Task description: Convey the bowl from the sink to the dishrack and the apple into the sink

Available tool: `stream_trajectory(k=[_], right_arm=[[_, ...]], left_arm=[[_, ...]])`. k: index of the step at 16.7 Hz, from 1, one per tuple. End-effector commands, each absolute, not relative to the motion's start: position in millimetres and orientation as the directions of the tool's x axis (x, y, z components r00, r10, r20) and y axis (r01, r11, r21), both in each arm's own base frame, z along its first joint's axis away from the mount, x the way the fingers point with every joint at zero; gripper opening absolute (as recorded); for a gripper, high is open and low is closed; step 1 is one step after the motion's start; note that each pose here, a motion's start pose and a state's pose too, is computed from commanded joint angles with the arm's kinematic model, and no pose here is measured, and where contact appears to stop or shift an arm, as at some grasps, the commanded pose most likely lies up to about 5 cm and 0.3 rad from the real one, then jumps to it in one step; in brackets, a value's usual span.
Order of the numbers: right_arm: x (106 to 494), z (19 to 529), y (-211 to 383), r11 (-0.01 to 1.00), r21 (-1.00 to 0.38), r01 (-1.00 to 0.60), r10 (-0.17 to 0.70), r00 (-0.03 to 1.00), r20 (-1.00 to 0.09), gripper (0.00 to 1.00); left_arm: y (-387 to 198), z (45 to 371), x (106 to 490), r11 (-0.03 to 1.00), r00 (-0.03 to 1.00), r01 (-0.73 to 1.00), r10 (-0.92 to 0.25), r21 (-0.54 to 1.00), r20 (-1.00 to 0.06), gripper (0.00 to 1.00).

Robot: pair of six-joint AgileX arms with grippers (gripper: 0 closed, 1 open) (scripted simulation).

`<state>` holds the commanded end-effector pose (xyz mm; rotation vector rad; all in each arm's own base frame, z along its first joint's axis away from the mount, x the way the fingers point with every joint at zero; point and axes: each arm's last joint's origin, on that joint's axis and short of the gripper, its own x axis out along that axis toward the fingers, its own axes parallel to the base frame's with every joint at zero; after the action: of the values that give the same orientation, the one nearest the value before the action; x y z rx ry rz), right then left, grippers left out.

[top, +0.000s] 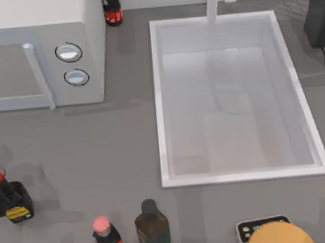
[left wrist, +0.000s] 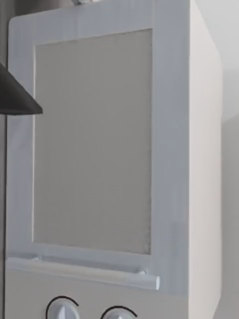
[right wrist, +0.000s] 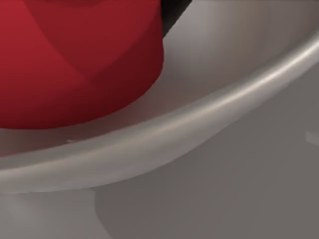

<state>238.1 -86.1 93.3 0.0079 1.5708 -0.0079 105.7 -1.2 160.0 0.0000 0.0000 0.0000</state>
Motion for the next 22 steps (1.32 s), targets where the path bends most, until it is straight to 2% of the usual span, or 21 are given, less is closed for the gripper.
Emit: stream_trajectory(k=[7,15,16,22], right_arm=[[238,93,-86,1.0,0.0,0.01,0.0,0.0,-1.0,0.02],[238,93,-86,1.0,0.0,0.01,0.0,0.0,-1.0,0.0],[225,123,-85,0.998,0.003,0.067,0.002,0.023,-1.0,0.0],[230,157,-88,0.998,0.007,0.07,0.006,0.017,-1.0,0.0]], left_arm=[[-1,160,106,1.0,1.0,0.0,0.0,0.0,0.0,1.0],[-1,160,106,1.0,1.0,0.0,0.0,0.0,0.0,1.0],[-1,160,106,1.0,1.0,0.0,0.0,0.0,0.0,1.0],[-1,160,106,1.0,1.0,0.0,0.0,0.0,0.0,1.0]])
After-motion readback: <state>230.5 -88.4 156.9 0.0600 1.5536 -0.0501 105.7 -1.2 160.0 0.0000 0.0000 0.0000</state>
